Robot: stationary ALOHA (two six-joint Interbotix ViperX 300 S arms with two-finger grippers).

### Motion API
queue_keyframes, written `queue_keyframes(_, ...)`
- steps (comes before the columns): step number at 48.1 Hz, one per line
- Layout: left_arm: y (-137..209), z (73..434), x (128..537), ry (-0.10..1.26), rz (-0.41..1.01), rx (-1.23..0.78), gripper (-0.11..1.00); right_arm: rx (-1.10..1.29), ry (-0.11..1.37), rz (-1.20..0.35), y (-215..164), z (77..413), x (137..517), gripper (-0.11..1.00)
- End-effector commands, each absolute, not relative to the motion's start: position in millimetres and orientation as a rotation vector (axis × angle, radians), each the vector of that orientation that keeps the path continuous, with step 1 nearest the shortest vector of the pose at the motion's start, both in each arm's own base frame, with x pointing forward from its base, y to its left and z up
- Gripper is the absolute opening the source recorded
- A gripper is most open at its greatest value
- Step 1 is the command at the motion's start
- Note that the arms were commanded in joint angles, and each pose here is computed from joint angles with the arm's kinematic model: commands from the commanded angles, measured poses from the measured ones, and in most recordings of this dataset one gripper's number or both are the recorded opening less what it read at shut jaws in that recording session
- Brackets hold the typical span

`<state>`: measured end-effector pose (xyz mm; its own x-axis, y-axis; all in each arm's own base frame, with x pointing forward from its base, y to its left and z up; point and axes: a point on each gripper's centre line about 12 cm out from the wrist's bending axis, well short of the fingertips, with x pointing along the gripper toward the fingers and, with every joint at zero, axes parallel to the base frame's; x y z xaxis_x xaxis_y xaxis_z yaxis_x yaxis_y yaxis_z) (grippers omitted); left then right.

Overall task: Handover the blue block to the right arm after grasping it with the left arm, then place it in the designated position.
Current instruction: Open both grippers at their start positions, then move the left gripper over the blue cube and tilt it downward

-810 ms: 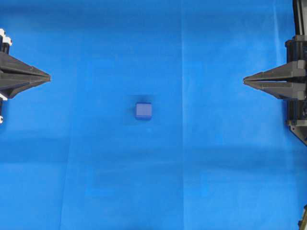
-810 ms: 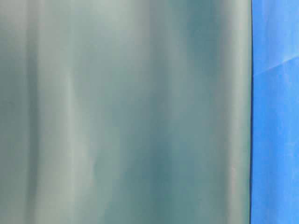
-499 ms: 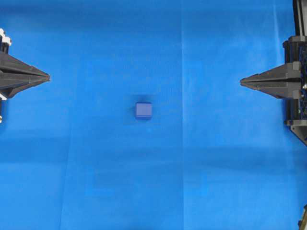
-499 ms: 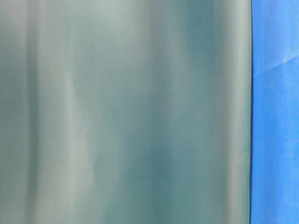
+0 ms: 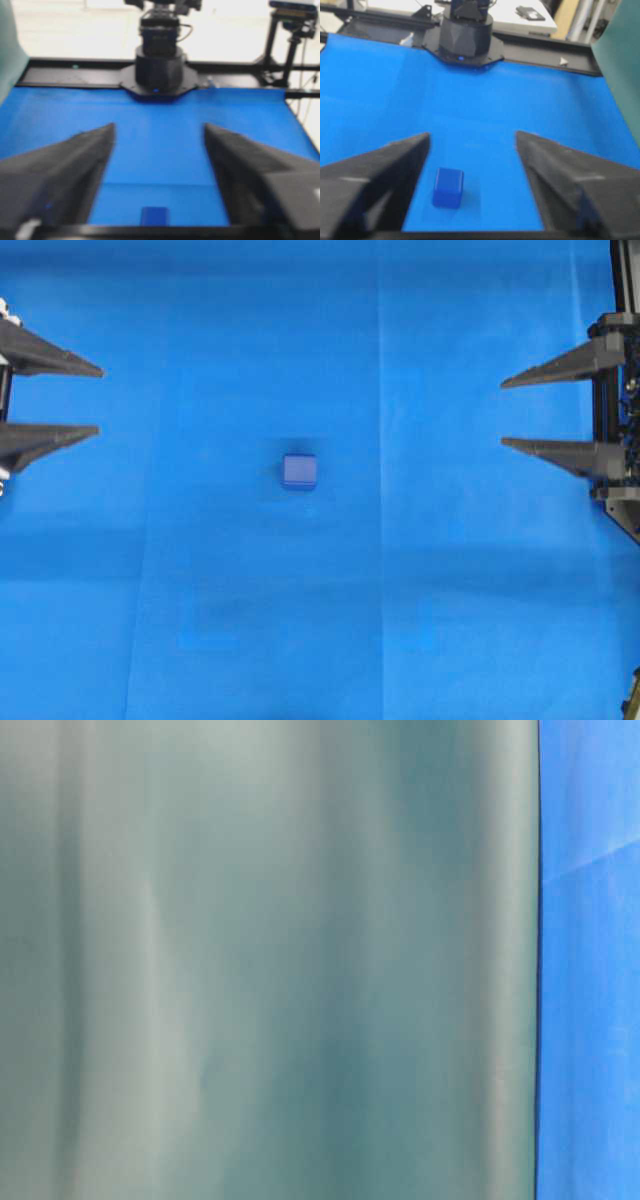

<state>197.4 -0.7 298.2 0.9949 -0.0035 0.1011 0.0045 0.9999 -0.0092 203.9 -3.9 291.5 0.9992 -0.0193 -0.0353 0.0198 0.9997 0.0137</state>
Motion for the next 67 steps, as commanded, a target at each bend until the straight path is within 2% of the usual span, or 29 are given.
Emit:
queue_keyframes(1, -1, 303, 200, -0.115, -0.006, -0.01, 0.78, 0.018, 0.017, -0.028, -6, 299, 206, 0.81)
queue_keyframes(5, -1, 303, 200, -0.115, -0.004, -0.008, 0.91, 0.022, 0.016, -0.038, -8, 299, 206, 0.95)
queue_keyframes(19, -1, 300, 205, -0.104, -0.004, -0.009, 0.92, 0.021, 0.009, -0.044, -9, 300, 206, 0.96)
queue_keyframes(31, 0, 299, 234, -0.115, -0.003, -0.009, 0.92, 0.021, 0.009, -0.044, -9, 300, 206, 0.96)
queue_keyframes(57, -2, 301, 365, -0.029, -0.007, 0.009, 0.92, 0.022, 0.01, -0.045, -9, 300, 206, 0.96)
queue_keyframes(67, 0, 299, 402, 0.011, -0.001, 0.01, 0.92, 0.021, 0.004, -0.044, -9, 300, 206, 0.96)
